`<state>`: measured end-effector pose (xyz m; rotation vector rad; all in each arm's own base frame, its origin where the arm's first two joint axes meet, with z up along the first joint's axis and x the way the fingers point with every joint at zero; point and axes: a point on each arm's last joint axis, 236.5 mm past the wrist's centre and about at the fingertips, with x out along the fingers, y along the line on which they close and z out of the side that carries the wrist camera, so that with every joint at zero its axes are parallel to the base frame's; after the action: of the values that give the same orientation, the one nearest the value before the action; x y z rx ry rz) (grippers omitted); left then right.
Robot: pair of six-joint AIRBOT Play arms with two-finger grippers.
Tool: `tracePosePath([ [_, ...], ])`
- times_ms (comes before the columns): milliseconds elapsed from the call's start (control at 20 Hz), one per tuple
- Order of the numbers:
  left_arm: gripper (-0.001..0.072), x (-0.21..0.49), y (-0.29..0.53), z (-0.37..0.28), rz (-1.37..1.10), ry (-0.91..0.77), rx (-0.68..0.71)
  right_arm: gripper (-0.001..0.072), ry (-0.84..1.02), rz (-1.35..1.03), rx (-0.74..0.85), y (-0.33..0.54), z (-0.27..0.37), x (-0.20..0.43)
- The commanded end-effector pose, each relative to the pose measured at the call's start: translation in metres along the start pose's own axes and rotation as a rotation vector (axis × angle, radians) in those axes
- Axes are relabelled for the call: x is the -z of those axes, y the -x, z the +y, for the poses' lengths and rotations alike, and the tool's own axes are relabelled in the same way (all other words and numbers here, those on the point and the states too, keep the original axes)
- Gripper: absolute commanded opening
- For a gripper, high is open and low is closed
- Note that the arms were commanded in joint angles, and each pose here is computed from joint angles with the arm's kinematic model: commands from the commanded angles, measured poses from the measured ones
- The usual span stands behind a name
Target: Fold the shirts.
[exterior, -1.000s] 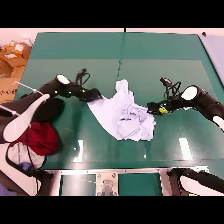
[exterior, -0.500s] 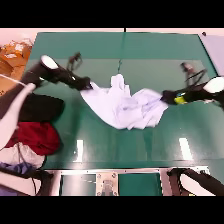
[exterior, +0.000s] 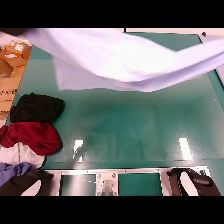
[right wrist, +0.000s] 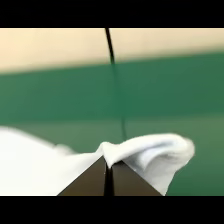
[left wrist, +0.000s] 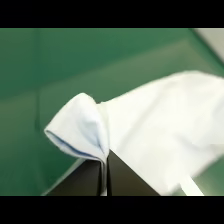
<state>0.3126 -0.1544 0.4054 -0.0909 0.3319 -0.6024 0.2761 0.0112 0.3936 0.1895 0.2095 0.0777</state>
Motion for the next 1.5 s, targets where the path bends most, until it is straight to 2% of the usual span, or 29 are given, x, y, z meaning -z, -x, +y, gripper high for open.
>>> tracePosePath([
  [0, 0.0027, -0.053, 0.108, -0.052, -0.248, -0.082, -0.004, 0.0015, 0.080, -0.305, 0.031, 0.098, 0.028, -0.074],
  [150, 0.0028, -0.048, 0.132, -0.064, -0.260, -0.100, -0.002, 0.0016, 0.106, -0.335, 0.056, 0.118, 0.029, -0.077],
  [350, 0.0028, -0.007, 0.089, -0.038, -0.072, -0.049, -0.026, 0.0016, 0.056, -0.165, 0.073, 0.059, 0.003, -0.035],
  [550, 0.0028, 0.059, -0.016, 0.021, 0.145, 0.094, -0.050, 0.0016, -0.041, 0.165, 0.093, -0.062, -0.050, 0.072],
  [800, 0.0028, 0.207, -0.172, 0.112, 0.383, 0.314, -0.118, 0.0016, -0.242, 0.414, 0.024, -0.196, -0.086, 0.199],
  [1000, 0.0028, 0.290, -0.278, 0.151, 0.358, 0.488, -0.085, 0.0018, -0.320, 0.544, 0.021, -0.276, -0.114, 0.280],
  [1050, 0.0028, 0.305, -0.293, 0.157, 0.354, 0.528, -0.083, 0.0083, -0.330, 0.574, 0.024, -0.288, -0.120, 0.293],
  [1100, 0.0032, 0.316, -0.301, 0.161, 0.370, 0.542, -0.081, 0.0250, -0.329, 0.592, 0.026, -0.296, -0.124, 0.299],
  [1150, 0.0326, 0.320, -0.302, 0.163, 0.385, 0.547, -0.076, 0.0358, -0.313, 0.596, 0.035, -0.299, -0.132, 0.297],
  [1200, 0.0715, 0.317, -0.300, 0.166, 0.389, 0.550, -0.067, 0.0368, -0.296, 0.599, 0.047, -0.294, -0.144, 0.288],
  [1250, 0.0644, 0.309, -0.293, 0.166, 0.410, 0.560, -0.031, 0.0368, -0.294, 0.620, 0.066, -0.283, -0.157, 0.281],
  [1300, 0.0625, 0.302, -0.283, 0.167, 0.440, 0.568, 0.010, 0.0366, -0.314, 0.658, 0.099, -0.264, -0.173, 0.277],
  [1350, 0.0627, 0.297, -0.270, 0.168, 0.478, 0.576, 0.055, 0.0353, -0.334, 0.700, 0.132, -0.241, -0.189, 0.279],
  [1450, 0.0626, 0.289, -0.243, 0.175, 0.538, 0.590, 0.115, 0.0258, -0.417, 0.788, 0.179, -0.189, -0.213, 0.293],
])
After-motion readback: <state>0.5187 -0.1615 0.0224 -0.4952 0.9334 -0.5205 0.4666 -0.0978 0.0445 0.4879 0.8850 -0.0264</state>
